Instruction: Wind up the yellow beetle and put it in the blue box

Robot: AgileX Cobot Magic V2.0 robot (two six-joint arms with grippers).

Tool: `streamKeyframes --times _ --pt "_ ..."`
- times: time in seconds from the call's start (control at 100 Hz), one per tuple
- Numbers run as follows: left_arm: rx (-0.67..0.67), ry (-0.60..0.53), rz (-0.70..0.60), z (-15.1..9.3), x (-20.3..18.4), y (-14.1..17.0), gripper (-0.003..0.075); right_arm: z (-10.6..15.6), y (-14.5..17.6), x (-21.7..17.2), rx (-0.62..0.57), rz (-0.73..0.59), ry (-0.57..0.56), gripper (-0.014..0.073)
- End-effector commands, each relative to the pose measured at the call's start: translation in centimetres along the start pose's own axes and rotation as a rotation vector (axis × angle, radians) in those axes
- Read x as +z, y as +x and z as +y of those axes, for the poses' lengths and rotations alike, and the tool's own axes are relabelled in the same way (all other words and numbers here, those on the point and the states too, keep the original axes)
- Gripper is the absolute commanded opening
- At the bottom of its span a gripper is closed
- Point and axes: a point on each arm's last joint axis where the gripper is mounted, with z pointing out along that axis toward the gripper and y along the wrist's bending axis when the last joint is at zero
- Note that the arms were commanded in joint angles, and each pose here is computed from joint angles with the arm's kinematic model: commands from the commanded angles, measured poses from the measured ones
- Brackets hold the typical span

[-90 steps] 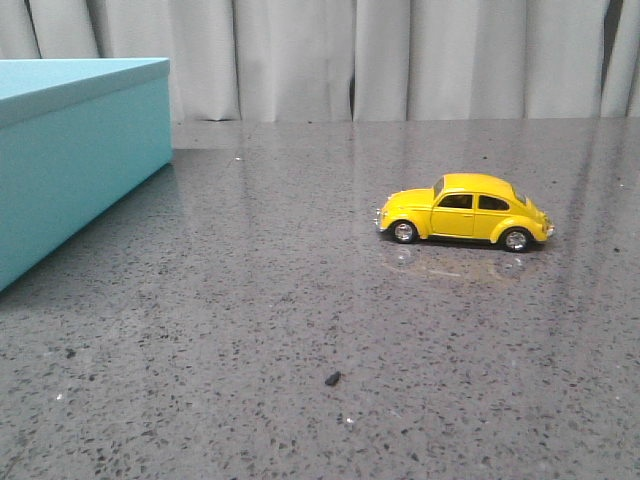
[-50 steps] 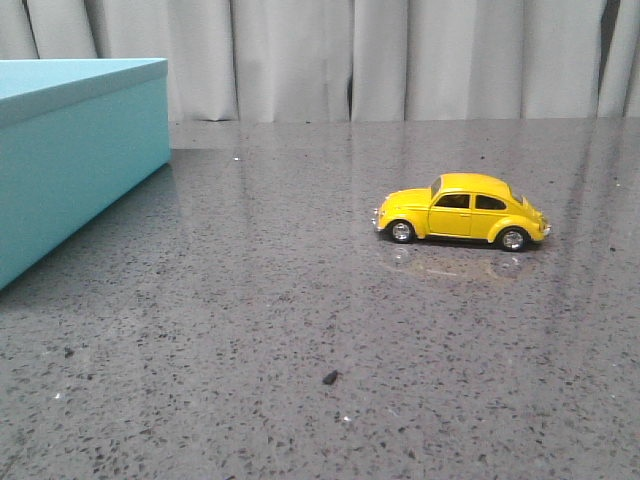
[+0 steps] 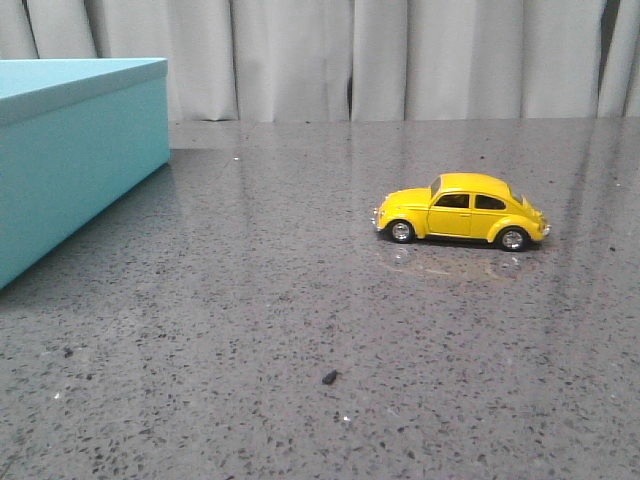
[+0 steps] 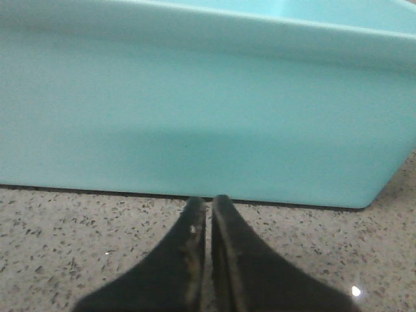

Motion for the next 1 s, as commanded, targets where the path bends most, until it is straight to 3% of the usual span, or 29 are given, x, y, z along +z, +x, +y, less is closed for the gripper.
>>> streamKeyframes --times 0.0,0.33,0.67,0.76,0.88,0.99 --pt "-0.015 0.005 -0.033 0.1 0.1 0.6 -0.0019 0.0 0.2 0.0 -0.006 -0.033 0.014 -0.0044" --pt "-0.015 0.005 -0.033 0.1 0.1 0.6 -0.0019 0.0 0.1 0.0 -0.006 -0.039 0.016 -0.0044" --pt "-0.009 0.015 -0.108 0.0 0.1 -0.1 -0.0019 -0.3 -1.2 -0.1 0.008 -0.185 0.05 -0.0044" --pt "-0.108 0.049 -0.16 -0.2 0.0 -0.6 -0.0019 -0.3 -1.6 -0.2 0.077 -0.229 0.046 -0.0044" --pt "-0.469 0.133 -0.225 -0.6 -0.2 -1.3 -0.0019 -0.7 -2.4 -0.5 0.288 -0.34 0.045 -0.0044" --pt "-0.533 0.14 -0.274 -0.4 -0.3 -1.8 -0.0019 -0.8 -2.6 -0.6 0.385 -0.366 0.042 -0.0044"
